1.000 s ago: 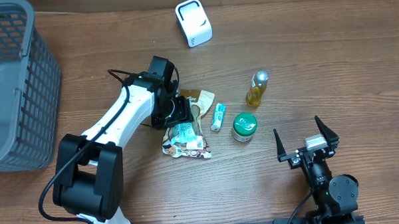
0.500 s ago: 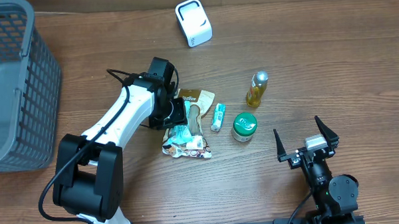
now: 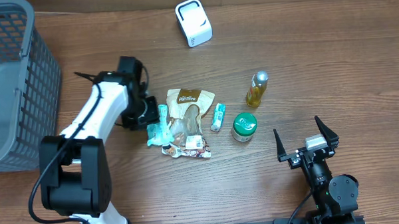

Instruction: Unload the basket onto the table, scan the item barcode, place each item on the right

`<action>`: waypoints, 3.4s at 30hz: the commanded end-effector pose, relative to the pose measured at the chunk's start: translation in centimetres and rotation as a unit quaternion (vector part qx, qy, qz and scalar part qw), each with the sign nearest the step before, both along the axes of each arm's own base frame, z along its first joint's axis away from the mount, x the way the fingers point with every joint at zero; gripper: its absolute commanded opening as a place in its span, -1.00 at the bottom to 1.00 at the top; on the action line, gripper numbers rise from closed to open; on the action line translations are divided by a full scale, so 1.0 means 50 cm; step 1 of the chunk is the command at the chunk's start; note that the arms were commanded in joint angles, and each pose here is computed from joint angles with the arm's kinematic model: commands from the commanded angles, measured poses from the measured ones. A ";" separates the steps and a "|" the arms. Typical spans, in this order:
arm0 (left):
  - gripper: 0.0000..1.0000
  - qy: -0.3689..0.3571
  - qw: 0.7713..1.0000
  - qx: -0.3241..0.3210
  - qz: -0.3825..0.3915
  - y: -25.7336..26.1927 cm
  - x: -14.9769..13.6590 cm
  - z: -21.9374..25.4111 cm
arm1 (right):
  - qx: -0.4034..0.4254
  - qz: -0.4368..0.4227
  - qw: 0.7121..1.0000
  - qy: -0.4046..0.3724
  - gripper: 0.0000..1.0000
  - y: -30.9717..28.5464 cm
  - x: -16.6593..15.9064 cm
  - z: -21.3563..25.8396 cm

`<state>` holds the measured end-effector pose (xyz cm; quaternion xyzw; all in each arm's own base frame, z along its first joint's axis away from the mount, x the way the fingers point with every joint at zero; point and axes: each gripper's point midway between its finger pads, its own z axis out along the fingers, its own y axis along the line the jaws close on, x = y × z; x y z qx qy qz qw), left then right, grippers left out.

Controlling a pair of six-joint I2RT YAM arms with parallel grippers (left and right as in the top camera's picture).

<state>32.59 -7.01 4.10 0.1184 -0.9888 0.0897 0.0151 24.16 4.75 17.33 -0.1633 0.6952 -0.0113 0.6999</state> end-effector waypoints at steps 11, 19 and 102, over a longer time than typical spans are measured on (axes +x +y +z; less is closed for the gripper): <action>-0.39 -0.005 1.000 0.009 -0.024 0.019 0.004 0.002 | 0.002 0.001 1.000 0.001 1.00 0.001 0.000 -0.006; -0.91 0.029 0.998 -0.022 -0.045 0.000 -0.033 0.005 | 0.002 0.001 1.000 0.001 1.00 0.001 0.000 -0.006; -0.91 0.024 0.997 0.076 0.018 0.058 -0.031 -0.034 | 0.002 0.001 1.000 0.001 1.00 0.001 0.000 -0.006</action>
